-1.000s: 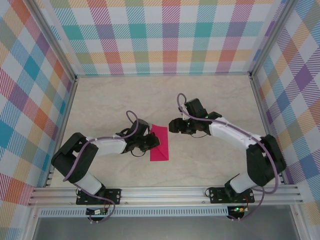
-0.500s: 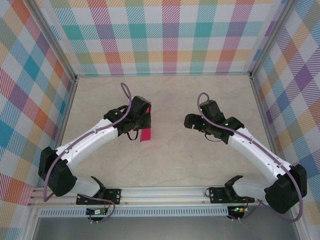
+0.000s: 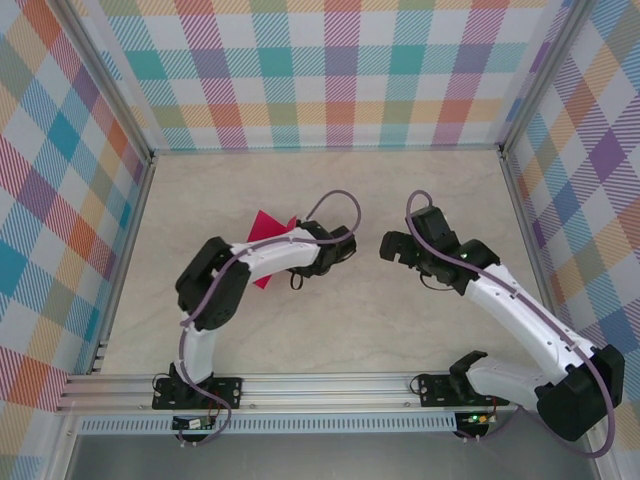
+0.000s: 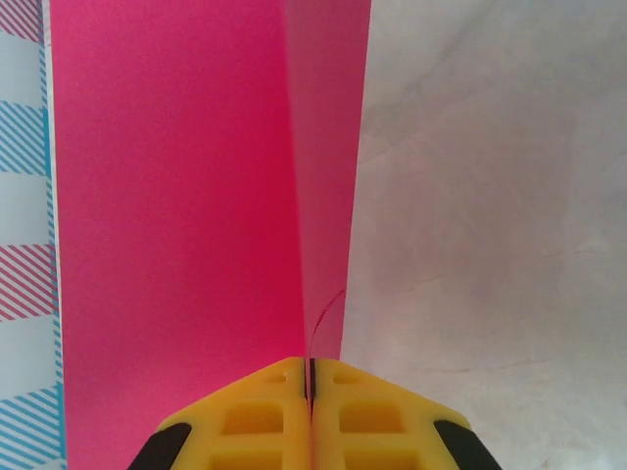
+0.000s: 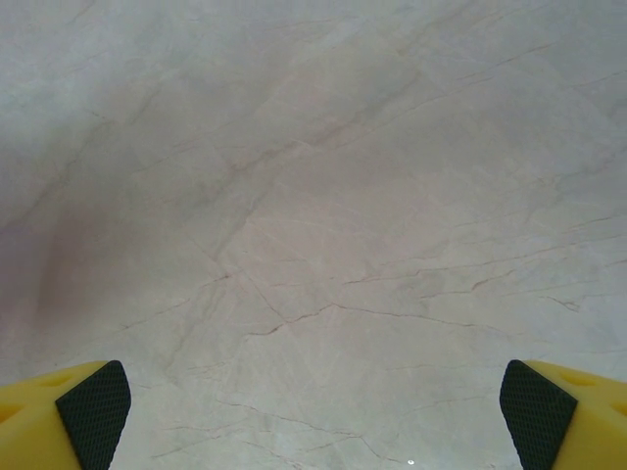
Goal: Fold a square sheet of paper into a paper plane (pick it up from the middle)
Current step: Turn over the paper at the center of the table, then rotate the paper at the center of the table.
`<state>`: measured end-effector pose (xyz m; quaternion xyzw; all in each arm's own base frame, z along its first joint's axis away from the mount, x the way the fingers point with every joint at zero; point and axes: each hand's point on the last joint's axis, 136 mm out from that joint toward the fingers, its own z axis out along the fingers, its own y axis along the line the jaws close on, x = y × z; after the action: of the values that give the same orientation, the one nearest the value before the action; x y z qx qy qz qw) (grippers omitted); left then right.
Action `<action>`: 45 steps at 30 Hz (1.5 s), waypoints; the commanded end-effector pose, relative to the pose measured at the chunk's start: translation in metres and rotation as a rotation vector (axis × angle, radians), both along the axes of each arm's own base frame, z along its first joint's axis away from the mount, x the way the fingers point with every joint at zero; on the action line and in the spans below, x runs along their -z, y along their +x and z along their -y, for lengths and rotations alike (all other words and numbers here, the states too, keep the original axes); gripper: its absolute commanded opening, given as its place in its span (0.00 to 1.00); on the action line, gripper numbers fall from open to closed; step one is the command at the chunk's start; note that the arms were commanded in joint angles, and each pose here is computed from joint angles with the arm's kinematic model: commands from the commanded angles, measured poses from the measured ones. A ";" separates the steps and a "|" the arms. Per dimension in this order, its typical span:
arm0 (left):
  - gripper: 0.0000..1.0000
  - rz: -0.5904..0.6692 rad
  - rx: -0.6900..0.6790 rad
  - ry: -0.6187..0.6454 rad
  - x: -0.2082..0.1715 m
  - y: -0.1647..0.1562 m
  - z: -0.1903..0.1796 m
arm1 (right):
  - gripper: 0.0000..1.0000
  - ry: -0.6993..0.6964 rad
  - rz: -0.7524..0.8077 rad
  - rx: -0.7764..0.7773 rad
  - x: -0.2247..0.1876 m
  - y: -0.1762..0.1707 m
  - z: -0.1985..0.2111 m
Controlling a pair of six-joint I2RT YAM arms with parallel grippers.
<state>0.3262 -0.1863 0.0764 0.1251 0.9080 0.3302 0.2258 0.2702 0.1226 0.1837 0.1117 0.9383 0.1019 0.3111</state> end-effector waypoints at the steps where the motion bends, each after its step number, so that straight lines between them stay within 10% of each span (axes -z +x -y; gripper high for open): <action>1: 0.04 0.014 0.025 0.018 0.008 0.000 0.017 | 1.00 -0.034 -0.014 0.047 0.000 -0.007 0.015; 14: 0.25 -0.112 0.001 -0.247 0.062 -0.031 0.060 | 1.00 0.067 -0.033 -0.002 -0.001 -0.012 -0.001; 26: 0.80 -0.143 0.055 -0.832 -0.042 -0.055 0.109 | 1.00 0.131 -0.046 -0.044 -0.005 -0.001 -0.020; 33: 0.90 0.053 -0.069 -0.919 -0.095 -0.048 0.041 | 0.99 0.298 -0.141 -0.249 0.005 0.016 -0.093; 45: 1.00 0.297 -0.560 -0.961 -0.078 -0.064 -0.127 | 0.77 0.335 -0.297 -0.574 0.051 0.006 -0.290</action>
<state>0.2705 -0.0814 0.1492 -0.2427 0.9282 -0.0608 0.2753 0.2805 0.3732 0.1223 -0.0745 0.9496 0.2819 0.1148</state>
